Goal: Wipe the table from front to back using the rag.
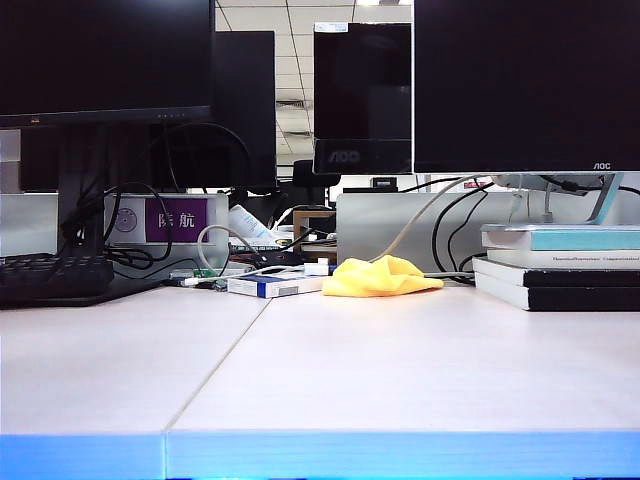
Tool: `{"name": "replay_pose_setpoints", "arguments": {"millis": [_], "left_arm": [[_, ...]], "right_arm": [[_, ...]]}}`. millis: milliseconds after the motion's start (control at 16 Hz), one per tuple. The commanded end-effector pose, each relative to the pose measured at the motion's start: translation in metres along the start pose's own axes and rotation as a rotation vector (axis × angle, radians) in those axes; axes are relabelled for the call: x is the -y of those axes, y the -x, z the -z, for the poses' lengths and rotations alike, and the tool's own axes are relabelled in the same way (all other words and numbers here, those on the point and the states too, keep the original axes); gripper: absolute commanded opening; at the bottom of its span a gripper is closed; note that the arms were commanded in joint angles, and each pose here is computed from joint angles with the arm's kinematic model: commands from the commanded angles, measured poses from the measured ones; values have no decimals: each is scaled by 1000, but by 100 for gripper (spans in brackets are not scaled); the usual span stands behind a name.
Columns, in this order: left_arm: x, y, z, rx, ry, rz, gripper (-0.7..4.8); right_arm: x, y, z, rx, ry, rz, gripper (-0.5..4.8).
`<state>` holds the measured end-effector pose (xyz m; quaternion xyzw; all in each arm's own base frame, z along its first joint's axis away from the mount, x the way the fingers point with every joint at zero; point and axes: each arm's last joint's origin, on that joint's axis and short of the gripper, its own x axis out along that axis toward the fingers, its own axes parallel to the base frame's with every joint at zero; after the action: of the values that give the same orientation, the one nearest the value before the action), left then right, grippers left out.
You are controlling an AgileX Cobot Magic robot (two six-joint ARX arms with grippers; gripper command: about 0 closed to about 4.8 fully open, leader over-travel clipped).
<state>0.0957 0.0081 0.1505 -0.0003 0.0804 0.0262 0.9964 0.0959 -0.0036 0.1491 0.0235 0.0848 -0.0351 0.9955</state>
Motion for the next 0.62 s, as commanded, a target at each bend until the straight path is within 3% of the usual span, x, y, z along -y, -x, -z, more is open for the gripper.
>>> {"name": "replay_pose_setpoints", "arguments": {"millis": [62,312,623], "left_arm": [[2,0,1,-8,-7,83,57],[8,0,1,-6,-28,144,57],[6,0,3,-25,-1,22,57]], "right_arm": [[0,-1,2,-2,-3,5,-6],[0,-1,2,-2,-3,5,-6],[0,-1,2,-2,-3,5,-6]]}}
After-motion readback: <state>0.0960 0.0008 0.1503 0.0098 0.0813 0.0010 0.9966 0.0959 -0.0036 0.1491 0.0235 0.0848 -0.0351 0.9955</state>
